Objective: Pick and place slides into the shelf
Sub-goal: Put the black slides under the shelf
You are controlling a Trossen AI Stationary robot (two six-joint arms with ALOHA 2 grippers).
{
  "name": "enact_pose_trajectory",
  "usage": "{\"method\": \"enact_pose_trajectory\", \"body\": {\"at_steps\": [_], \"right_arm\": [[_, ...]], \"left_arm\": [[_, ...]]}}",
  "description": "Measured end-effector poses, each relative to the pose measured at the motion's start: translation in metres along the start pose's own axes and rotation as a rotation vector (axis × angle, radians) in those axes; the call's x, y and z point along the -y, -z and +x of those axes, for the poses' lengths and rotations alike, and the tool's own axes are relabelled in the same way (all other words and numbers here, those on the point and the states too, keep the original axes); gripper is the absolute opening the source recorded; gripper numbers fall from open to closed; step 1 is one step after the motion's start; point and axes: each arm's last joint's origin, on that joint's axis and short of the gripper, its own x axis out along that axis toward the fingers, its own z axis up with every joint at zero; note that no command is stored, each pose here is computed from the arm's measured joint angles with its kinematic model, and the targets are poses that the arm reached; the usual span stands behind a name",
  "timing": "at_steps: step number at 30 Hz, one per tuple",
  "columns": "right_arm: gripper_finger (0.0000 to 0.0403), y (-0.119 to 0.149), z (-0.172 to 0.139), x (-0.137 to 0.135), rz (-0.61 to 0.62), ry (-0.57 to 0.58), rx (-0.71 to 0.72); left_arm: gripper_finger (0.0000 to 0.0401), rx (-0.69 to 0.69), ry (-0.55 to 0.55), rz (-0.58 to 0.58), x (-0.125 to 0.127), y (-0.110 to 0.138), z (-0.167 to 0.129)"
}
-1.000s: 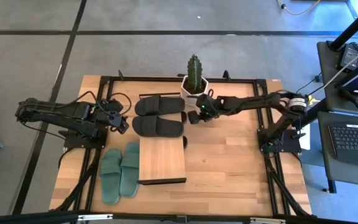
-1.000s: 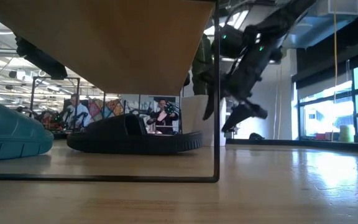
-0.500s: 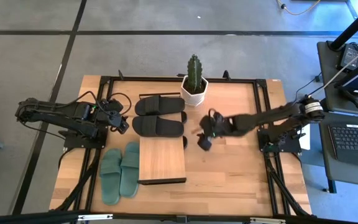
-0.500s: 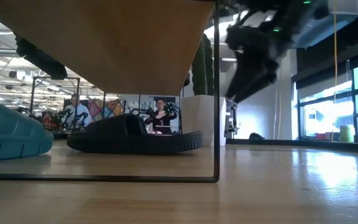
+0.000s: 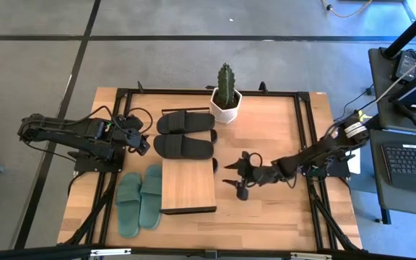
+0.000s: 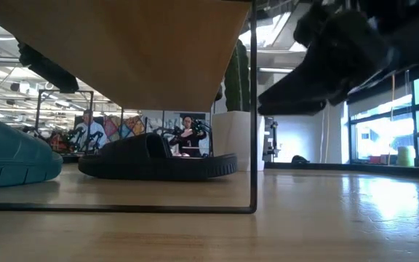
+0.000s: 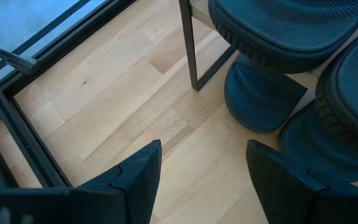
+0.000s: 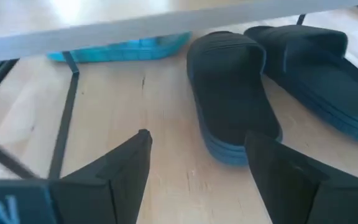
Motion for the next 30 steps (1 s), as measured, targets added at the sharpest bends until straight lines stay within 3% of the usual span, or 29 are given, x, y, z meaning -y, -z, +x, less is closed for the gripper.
{"method": "enact_pose_trajectory", "body": {"at_steps": [10,15,30], "right_arm": [[0.0259,0.017,0.057,-0.007,-0.125,0.049,-0.043],[0.0259,0.019,0.079,-0.017,-0.164,0.014,-0.05],[0.0259,0.028,0.1,-0.022,-0.133,-0.055,-0.025]], "left_arm": [[0.0225,0.0,0.0,0.0,0.0,0.0,0.0],[0.0225,0.0,0.0,0.0,0.0,0.0,0.0],[0.0225,0.001,0.001,-0.001,0.0,0.0,0.0]]}}
